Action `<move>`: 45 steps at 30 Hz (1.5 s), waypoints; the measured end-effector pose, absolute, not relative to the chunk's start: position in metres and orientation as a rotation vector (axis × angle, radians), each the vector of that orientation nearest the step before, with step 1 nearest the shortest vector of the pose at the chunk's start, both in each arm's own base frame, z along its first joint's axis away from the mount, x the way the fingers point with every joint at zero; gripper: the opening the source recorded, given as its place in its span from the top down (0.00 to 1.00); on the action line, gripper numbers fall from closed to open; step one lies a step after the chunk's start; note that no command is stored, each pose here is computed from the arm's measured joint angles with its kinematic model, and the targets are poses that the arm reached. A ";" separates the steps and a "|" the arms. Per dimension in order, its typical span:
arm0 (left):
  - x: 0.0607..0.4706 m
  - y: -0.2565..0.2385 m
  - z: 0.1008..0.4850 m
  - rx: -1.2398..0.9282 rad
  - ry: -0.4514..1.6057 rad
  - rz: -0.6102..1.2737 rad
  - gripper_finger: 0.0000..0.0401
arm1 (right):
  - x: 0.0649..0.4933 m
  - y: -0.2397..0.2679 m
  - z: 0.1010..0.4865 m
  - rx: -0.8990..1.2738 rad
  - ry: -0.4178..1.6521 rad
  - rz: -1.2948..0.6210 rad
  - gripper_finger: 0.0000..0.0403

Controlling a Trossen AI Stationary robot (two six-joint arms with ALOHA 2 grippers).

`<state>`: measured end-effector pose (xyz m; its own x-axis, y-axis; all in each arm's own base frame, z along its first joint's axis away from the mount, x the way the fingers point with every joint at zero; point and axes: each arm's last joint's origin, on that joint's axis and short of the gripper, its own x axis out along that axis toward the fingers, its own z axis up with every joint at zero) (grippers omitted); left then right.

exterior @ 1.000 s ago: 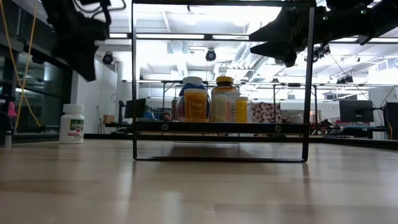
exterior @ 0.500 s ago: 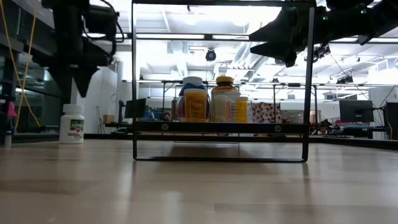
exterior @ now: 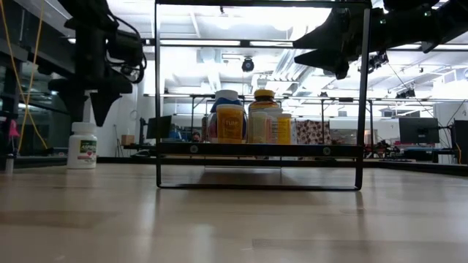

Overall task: Pick and place medicine bottles onto shelf by color
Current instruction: Put the white green pill bottle on the shelf

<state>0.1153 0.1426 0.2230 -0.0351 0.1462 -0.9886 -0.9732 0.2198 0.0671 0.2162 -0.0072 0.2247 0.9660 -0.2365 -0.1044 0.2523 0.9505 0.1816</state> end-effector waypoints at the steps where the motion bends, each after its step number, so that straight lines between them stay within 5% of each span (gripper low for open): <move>1: 0.116 0.144 0.222 -0.936 1.241 1.128 0.26 | 0.216 -0.007 0.225 0.195 0.082 -0.249 0.48; 13: 0.107 0.139 0.219 -1.003 1.371 1.093 0.26 | 0.216 -0.007 0.225 0.195 0.082 -0.249 0.48; 33: 0.111 0.145 0.219 -0.961 1.297 1.106 0.31 | 0.216 -0.007 0.225 0.195 0.082 -0.249 0.48; 45: 0.106 0.137 0.191 -0.957 1.364 1.052 0.31 | 0.216 -0.007 0.225 0.195 0.082 -0.249 0.48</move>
<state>0.1058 0.1373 0.1905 -0.0612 0.0249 -0.9978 -0.9589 0.2761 0.0657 0.2162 -0.0072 0.2247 0.9660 -0.2365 -0.1046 0.2523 0.9504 0.1818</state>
